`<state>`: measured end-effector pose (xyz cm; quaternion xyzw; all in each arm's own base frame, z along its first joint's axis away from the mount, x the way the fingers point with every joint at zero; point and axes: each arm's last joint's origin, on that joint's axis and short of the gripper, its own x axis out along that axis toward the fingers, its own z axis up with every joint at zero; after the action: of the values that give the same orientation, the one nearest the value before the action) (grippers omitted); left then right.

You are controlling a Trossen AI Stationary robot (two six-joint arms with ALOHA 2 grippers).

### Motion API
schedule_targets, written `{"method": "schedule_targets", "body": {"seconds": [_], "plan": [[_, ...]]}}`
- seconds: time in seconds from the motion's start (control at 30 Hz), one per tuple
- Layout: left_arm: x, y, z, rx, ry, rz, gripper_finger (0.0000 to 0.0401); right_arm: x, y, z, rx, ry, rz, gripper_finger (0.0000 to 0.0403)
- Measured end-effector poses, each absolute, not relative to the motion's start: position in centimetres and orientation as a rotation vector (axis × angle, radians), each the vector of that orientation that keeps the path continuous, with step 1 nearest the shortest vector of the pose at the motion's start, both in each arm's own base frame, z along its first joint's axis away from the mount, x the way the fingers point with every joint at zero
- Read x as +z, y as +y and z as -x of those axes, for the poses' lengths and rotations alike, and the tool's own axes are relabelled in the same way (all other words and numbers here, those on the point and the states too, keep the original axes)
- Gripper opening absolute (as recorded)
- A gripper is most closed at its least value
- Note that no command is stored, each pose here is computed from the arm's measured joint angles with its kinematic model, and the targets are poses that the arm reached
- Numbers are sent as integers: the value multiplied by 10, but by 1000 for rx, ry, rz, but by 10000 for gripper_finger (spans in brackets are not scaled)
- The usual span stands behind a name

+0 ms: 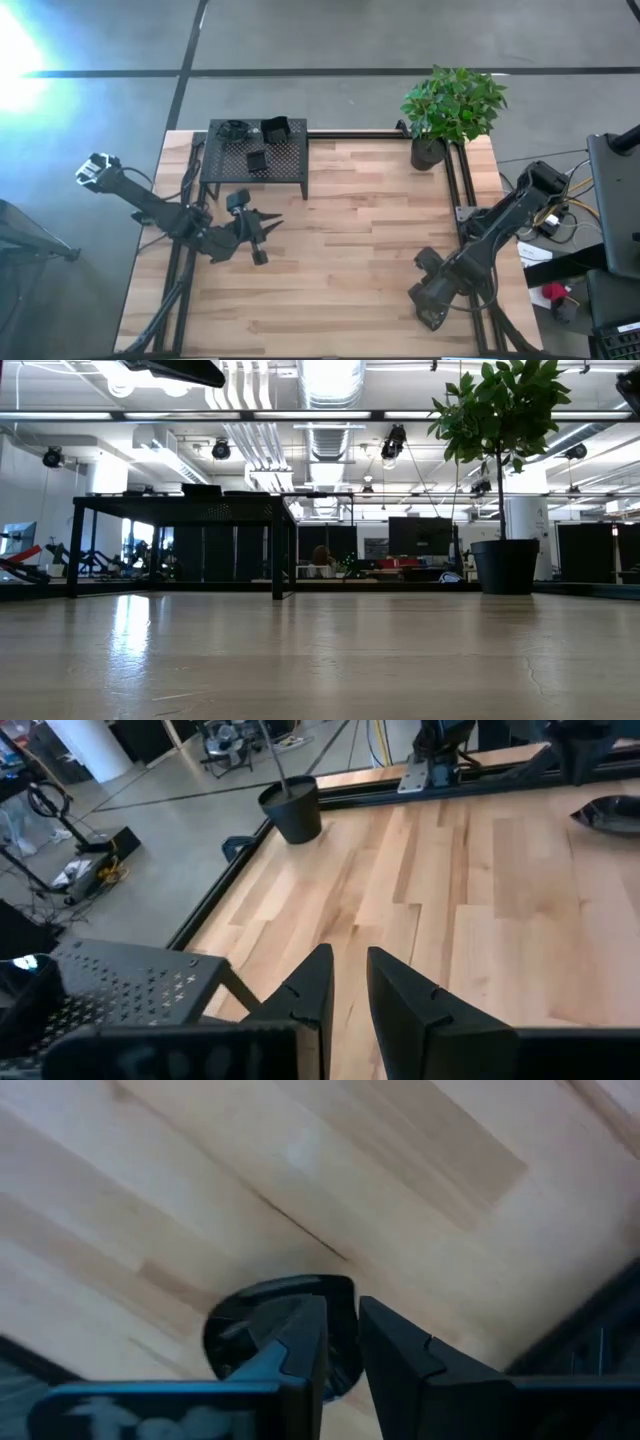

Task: Pick & Place Mini shaped plates
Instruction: Stack the leaf shaped plate on top of the stacked leaf shaped plate on the shelf

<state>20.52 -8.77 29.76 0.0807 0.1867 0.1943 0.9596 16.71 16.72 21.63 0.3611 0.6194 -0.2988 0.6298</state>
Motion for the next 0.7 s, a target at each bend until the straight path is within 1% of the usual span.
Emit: {"method": "schedule_targets", "body": {"seconds": [0.17,0.33,0.7], "plan": [[295,-96,-213,315,370,-144,59,207,169,-160,-735,1504,-888,86],[292,-103,-216,282,377,-169,59,198,171,-158,-711,1502,-921,111],[289,-105,-217,278,388,-179,59,171,172,-152,-656,1488,-968,118]]}}
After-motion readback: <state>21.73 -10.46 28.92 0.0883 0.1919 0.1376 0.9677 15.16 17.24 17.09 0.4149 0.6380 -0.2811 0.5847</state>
